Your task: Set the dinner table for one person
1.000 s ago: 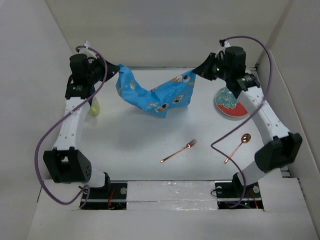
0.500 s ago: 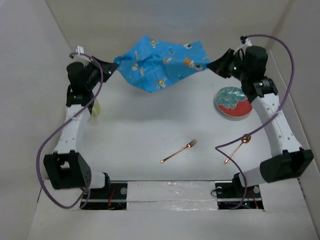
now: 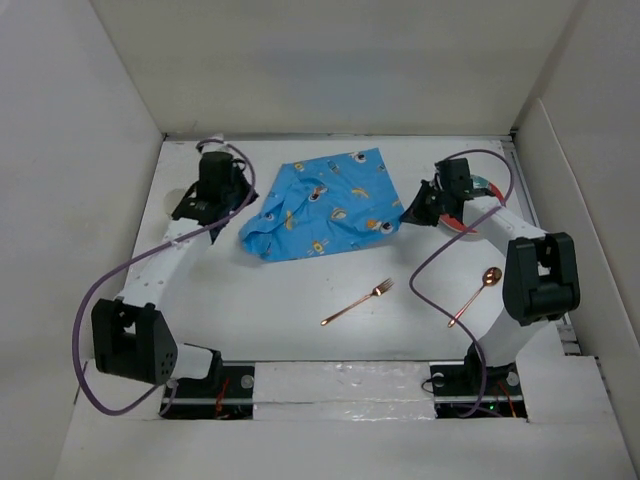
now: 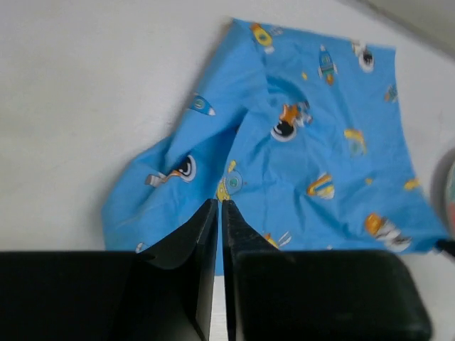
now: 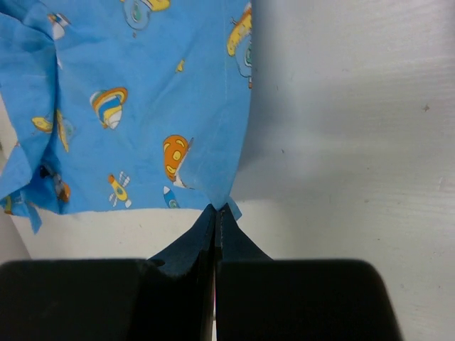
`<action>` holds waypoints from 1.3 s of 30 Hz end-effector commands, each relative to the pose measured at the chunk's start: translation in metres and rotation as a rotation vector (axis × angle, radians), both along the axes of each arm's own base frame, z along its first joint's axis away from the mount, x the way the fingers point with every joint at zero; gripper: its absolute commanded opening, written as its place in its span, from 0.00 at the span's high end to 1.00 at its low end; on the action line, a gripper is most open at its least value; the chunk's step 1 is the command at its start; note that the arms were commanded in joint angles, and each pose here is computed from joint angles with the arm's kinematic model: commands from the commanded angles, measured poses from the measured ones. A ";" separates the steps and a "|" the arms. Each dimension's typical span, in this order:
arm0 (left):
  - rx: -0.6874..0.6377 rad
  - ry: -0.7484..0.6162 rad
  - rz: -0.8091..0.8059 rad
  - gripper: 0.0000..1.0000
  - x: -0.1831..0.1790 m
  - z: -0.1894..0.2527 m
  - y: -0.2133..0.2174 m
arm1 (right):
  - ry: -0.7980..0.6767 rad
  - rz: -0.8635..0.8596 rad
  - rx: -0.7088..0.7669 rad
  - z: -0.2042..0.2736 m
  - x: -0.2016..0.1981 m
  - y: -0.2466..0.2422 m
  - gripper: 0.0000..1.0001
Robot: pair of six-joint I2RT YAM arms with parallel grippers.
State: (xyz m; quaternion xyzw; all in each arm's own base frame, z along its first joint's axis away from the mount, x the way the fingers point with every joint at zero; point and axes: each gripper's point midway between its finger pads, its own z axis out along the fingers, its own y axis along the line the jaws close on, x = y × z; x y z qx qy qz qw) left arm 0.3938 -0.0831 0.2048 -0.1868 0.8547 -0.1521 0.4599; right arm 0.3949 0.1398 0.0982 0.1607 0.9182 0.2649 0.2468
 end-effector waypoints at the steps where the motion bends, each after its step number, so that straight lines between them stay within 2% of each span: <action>1: 0.259 0.084 -0.065 0.98 -0.013 -0.015 -0.020 | -0.177 -0.012 -0.013 0.052 0.032 -0.004 1.00; 2: 0.325 0.111 -0.093 0.99 -0.023 -0.026 -0.034 | -0.184 -0.002 -0.016 0.055 0.030 0.000 1.00; 5: 0.430 0.235 -0.094 0.96 -0.048 -0.066 -0.034 | -0.201 0.001 -0.027 0.061 0.028 0.001 1.00; 6: 0.405 0.247 -0.074 0.91 -0.052 -0.072 -0.034 | -0.203 0.005 -0.025 0.061 0.027 0.001 1.00; 7: 0.391 0.249 -0.076 0.76 -0.056 -0.077 -0.034 | -0.206 0.006 -0.024 0.062 0.025 0.001 1.00; 10: 0.307 0.266 -0.021 0.58 -0.066 -0.090 -0.027 | -0.216 0.013 -0.025 0.065 0.020 0.001 1.00; 14: 0.121 0.267 0.068 0.55 -0.092 -0.096 -0.021 | -0.219 0.032 -0.032 0.066 0.012 0.000 1.00; 16: 0.028 0.229 0.114 0.42 -0.096 -0.087 -0.023 | -0.226 0.035 -0.035 0.069 0.009 -0.001 1.00; 18: -0.020 0.215 0.170 0.36 -0.104 -0.085 -0.015 | -0.226 0.033 -0.041 0.071 0.004 -0.002 1.00; 22: -0.105 0.247 0.261 0.40 -0.112 -0.100 0.005 | -0.203 0.002 -0.044 0.067 -0.004 -0.014 1.00; 27: -0.145 0.325 0.336 0.73 -0.123 -0.124 0.032 | -0.199 -0.011 -0.051 0.065 -0.009 -0.023 1.00; 28: -0.171 0.343 0.346 0.75 -0.122 -0.131 0.039 | -0.205 -0.005 -0.046 0.066 -0.010 -0.021 1.00; 30: -0.201 0.365 0.359 0.72 -0.123 -0.139 0.045 | -0.209 0.002 -0.038 0.067 -0.011 -0.020 1.00; 31: -0.205 0.376 0.363 0.64 -0.123 -0.143 0.049 | -0.207 0.005 -0.034 0.065 -0.011 -0.019 1.00; 33: -0.210 0.393 0.375 0.57 -0.121 -0.152 0.055 | -0.207 0.015 -0.026 0.065 -0.011 -0.017 1.00; 39: -0.186 0.451 0.328 0.49 -0.109 -0.169 0.057 | -0.217 0.027 -0.012 0.066 -0.013 -0.014 1.00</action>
